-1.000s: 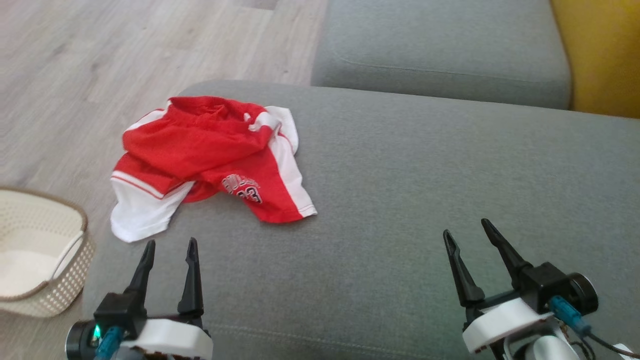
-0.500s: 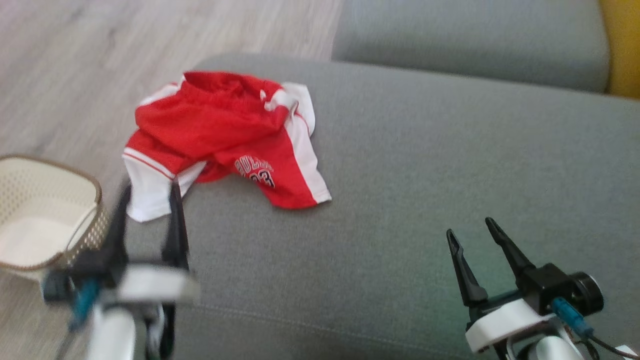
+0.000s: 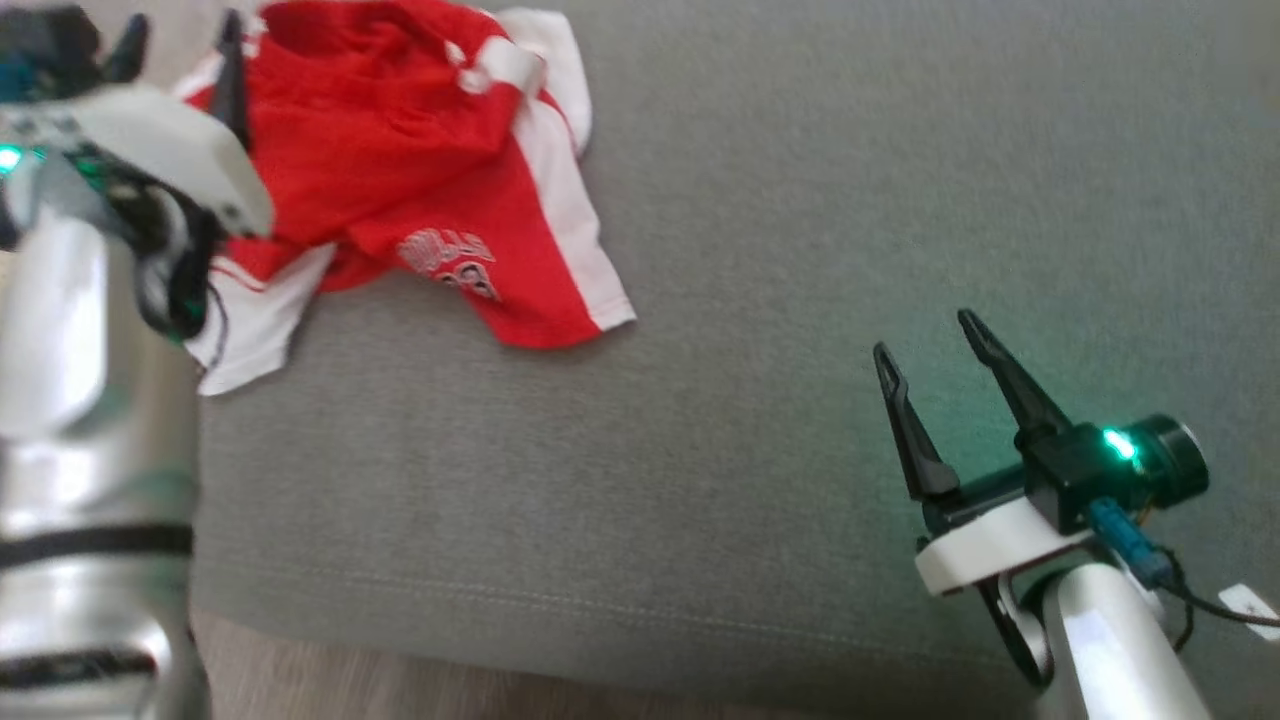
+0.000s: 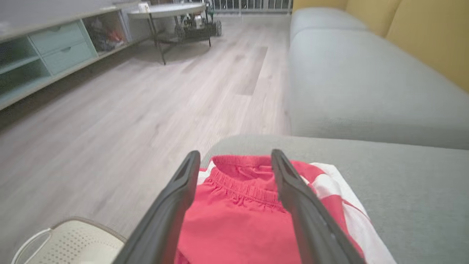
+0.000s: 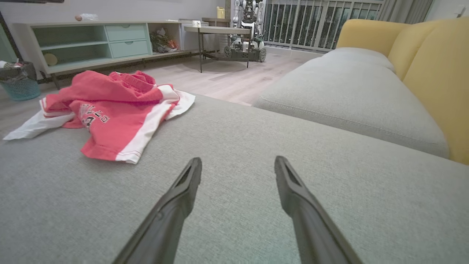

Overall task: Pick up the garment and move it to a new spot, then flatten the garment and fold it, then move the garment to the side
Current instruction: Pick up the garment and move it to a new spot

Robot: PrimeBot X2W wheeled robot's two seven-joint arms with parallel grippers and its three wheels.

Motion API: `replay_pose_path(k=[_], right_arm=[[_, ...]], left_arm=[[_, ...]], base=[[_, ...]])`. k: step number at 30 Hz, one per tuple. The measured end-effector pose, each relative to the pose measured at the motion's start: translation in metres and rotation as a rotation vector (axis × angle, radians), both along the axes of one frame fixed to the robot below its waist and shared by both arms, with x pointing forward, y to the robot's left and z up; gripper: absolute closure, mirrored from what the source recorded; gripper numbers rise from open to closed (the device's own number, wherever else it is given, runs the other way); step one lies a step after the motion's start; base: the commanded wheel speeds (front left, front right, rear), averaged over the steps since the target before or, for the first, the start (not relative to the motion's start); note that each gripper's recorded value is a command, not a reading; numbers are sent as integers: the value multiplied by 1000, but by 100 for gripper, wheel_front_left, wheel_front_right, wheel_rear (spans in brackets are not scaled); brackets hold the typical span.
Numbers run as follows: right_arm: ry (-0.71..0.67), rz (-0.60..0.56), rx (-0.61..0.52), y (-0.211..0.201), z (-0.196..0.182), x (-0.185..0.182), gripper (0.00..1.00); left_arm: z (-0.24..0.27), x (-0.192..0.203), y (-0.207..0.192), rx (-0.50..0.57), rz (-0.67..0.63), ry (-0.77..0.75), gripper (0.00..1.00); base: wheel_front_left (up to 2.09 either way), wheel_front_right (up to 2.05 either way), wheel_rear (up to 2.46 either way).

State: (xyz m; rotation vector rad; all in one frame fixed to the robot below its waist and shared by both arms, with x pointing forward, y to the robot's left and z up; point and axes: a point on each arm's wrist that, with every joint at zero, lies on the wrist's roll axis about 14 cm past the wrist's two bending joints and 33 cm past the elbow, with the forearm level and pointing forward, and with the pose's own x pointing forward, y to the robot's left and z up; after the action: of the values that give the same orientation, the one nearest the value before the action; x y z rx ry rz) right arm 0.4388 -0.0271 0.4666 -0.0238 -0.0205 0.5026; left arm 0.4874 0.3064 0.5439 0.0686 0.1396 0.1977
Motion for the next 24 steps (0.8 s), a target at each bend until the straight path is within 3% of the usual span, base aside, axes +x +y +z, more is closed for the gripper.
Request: replay_pose_path(k=[2, 10, 21, 22, 24], right_arm=[[15, -19, -8, -8, -10, 7, 0], [82, -84, -28, -34, -43, 19, 0], [138, -122, -42, -51, -74, 29, 0], [135, -121, -39, -50, -75, 33, 0], [134, -119, -37, -49, -75, 34, 0]], left_arm=[[-29, 21, 6, -49, 21, 125, 0], [-98, 65, -9, -163, 5, 335, 0], [-181, 62, -21, -191, 4, 582, 0], [-182, 65, -21, -185, 1, 582, 100], [-181, 66, -21, -181, 0, 576, 100]], base=[[0, 0, 0], [0, 0, 0], [0, 0, 0], [0, 0, 0], [0, 0, 0]])
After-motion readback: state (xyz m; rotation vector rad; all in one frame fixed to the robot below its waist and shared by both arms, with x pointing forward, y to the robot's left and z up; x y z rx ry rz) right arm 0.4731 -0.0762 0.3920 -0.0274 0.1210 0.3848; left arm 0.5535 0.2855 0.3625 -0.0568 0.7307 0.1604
